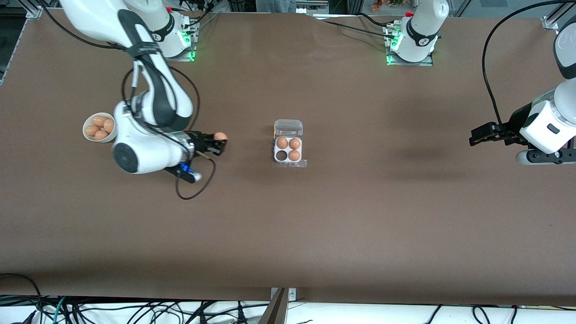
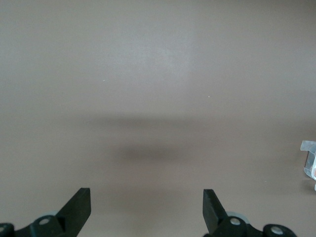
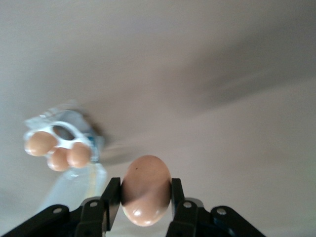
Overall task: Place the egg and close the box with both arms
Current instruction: 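Lift the egg and carry it to the empty carton slot, then lower the egg into the carton while the left gripper approaches the lid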
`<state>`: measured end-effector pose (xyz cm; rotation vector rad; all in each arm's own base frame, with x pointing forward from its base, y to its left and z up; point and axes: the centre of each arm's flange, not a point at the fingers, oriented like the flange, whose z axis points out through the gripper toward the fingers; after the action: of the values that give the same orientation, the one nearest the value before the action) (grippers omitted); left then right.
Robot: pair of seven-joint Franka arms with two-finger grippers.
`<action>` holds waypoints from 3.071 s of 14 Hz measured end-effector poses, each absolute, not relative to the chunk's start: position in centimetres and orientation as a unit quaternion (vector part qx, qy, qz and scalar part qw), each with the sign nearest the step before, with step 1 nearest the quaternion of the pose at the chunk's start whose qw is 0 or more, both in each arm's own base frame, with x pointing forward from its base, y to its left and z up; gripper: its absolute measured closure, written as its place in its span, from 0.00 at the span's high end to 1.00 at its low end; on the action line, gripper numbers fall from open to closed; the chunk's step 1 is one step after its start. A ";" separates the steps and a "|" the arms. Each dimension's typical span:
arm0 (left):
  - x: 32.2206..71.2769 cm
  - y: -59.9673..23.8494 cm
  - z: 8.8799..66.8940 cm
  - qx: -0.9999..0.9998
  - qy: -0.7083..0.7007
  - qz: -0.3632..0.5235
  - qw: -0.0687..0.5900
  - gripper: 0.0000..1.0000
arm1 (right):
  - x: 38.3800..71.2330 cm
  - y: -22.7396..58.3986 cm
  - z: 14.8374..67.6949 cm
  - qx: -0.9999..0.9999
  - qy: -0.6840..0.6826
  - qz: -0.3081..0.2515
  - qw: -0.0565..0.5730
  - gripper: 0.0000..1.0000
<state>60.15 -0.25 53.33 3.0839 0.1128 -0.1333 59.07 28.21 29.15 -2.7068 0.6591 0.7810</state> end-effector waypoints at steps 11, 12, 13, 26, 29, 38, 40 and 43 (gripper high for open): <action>60.2 -0.3 53.2 0.998 0.036 -0.044 0.026 1.00 | 59.3 40.7 24.8 -0.898 0.304 0.252 0.192 0.46; 60.2 -0.3 53.2 0.998 0.036 -0.044 0.026 1.00 | 59.5 40.7 24.4 -0.898 0.308 0.248 0.194 0.46; 60.2 -0.3 53.1 0.998 0.036 -0.045 0.026 1.00 | 59.7 40.8 24.0 -0.897 0.310 0.247 0.196 0.46; 60.3 -2.1 52.5 0.997 0.044 -0.052 0.027 0.43 | 59.5 41.4 21.7 -0.887 0.319 0.268 0.199 0.46; 60.1 -4.7 52.0 0.996 0.053 -0.065 0.027 0.34 | 58.9 41.7 21.6 -0.884 0.315 0.284 0.196 0.46; 60.0 -8.0 51.3 0.995 0.052 -0.076 0.034 0.31 | 58.5 41.3 20.1 -0.880 0.314 0.305 0.182 0.46; 59.9 -8.4 51.3 0.993 0.059 -0.081 0.055 0.26 | 58.4 41.2 19.5 -0.879 0.317 0.307 0.180 0.50; 59.6 -10.0 51.3 0.992 0.067 -0.086 0.062 0.24 | 58.6 41.2 19.6 -0.879 0.317 0.306 0.181 0.67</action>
<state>59.64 -10.04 51.33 3.0000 0.2040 -0.2587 58.57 41.20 19.57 -2.4839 0.8945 0.8646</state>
